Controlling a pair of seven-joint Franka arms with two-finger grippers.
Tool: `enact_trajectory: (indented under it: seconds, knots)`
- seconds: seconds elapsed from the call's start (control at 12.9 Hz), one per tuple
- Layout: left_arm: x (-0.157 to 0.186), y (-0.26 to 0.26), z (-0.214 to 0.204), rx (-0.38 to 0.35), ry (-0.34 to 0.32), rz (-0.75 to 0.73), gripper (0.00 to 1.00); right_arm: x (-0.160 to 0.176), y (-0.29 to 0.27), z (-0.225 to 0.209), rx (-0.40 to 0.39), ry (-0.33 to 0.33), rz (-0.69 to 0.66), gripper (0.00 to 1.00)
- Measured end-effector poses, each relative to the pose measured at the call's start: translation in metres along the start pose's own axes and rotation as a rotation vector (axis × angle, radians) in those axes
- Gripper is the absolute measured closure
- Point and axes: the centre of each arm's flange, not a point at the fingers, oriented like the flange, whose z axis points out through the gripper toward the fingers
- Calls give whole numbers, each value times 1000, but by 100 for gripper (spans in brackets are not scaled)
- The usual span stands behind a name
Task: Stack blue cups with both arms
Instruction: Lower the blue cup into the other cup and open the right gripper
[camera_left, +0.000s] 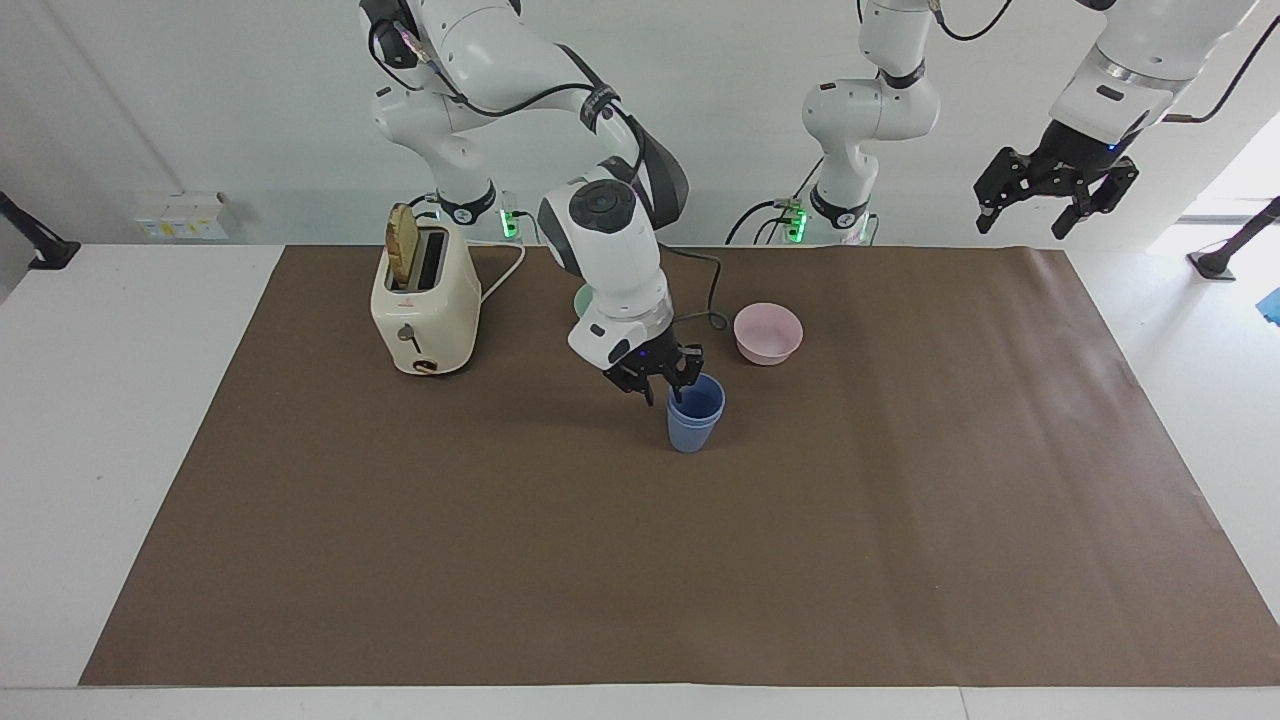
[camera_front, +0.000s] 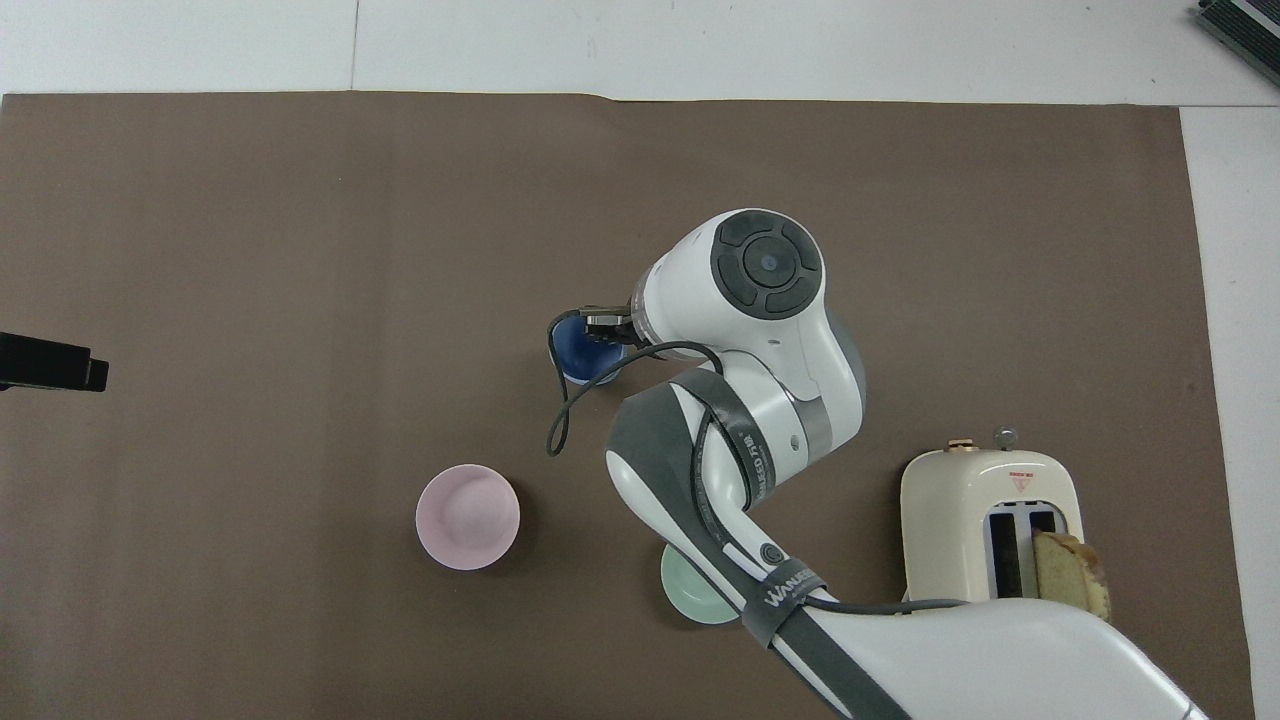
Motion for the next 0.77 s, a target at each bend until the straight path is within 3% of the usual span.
enact_trajectory:
  seconds: [0.08, 0.39, 0.77]
  knots:
    - [0, 0, 0, 0, 0, 0, 0, 0, 0, 0, 0, 0, 0, 42]
    - [0, 0, 0, 0, 0, 0, 0, 4, 4, -3, 1, 6, 8, 1]
    - [0, 0, 0, 0, 0, 0, 0, 22, 28, -58, -41, 27, 27, 0]
